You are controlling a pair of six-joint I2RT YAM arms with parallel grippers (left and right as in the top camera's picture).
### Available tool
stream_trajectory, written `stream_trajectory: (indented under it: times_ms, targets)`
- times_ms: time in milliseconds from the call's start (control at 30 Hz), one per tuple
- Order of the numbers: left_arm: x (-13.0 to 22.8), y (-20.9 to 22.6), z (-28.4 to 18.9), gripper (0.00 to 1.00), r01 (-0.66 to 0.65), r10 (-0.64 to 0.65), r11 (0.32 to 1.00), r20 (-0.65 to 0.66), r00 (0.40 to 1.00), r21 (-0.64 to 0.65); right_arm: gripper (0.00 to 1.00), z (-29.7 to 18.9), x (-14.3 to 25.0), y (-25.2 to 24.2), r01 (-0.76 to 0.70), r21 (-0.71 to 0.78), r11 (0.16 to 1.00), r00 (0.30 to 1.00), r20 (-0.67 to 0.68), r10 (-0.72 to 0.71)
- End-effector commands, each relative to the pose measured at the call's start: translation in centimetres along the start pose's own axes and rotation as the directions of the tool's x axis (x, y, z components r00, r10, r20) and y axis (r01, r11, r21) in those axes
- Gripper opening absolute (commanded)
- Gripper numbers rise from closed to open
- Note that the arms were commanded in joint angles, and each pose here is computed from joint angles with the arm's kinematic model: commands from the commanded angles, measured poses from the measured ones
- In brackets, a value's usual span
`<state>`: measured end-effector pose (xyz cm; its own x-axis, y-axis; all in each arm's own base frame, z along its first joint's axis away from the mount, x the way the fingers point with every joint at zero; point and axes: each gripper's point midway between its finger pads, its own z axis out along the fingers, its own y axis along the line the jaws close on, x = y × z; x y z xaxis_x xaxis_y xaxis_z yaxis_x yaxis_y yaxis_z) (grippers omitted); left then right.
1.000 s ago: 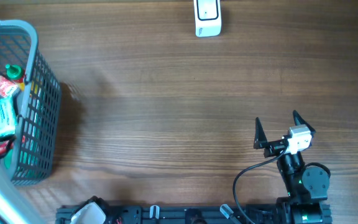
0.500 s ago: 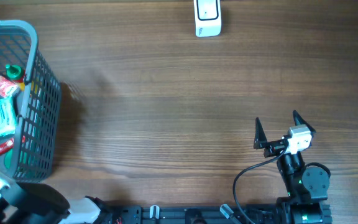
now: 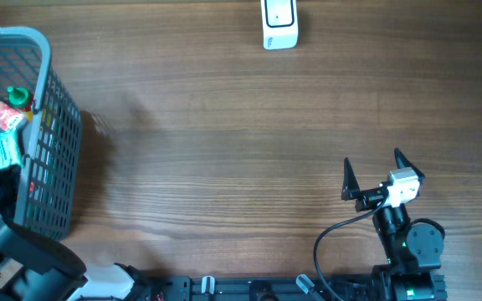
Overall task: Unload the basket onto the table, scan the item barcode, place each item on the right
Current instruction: 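Reach the left gripper into the basket and grasp the green-capped jar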
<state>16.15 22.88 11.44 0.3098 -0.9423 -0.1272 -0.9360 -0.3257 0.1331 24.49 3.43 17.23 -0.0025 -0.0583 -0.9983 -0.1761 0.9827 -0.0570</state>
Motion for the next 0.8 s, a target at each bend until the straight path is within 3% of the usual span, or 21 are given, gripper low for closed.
stream_trajectory:
  times_ms: [0,433,667,767]
  targets:
    - [1.1,1.1,2.3,1.0,0.012,-0.014,0.999,-0.041,0.999,-0.046,1.0,0.0,-0.2,-0.2,0.019,0.015,1.0,1.0,0.01,-0.019]
    - [0.6,-1.0,5.5,0.98,0.031,-0.032,0.998,0.012,0.999,0.049,1.0,0.0,-0.2,-0.2,0.019,0.015,1.0,1.0,0.01,-0.019]
    - [0.5,-1.0,5.5,0.43,0.023,-0.023,0.999,0.017,1.0,0.048,1.0,0.0,-0.2,-0.2,0.019,0.015,1.0,1.0,0.01,-0.019]
    - [0.3,-0.9,5.3,0.4,0.001,-0.002,0.999,0.028,1.0,0.043,1.0,0.0,-0.2,-0.2,0.019,0.015,1.0,1.0,0.01,-0.019]
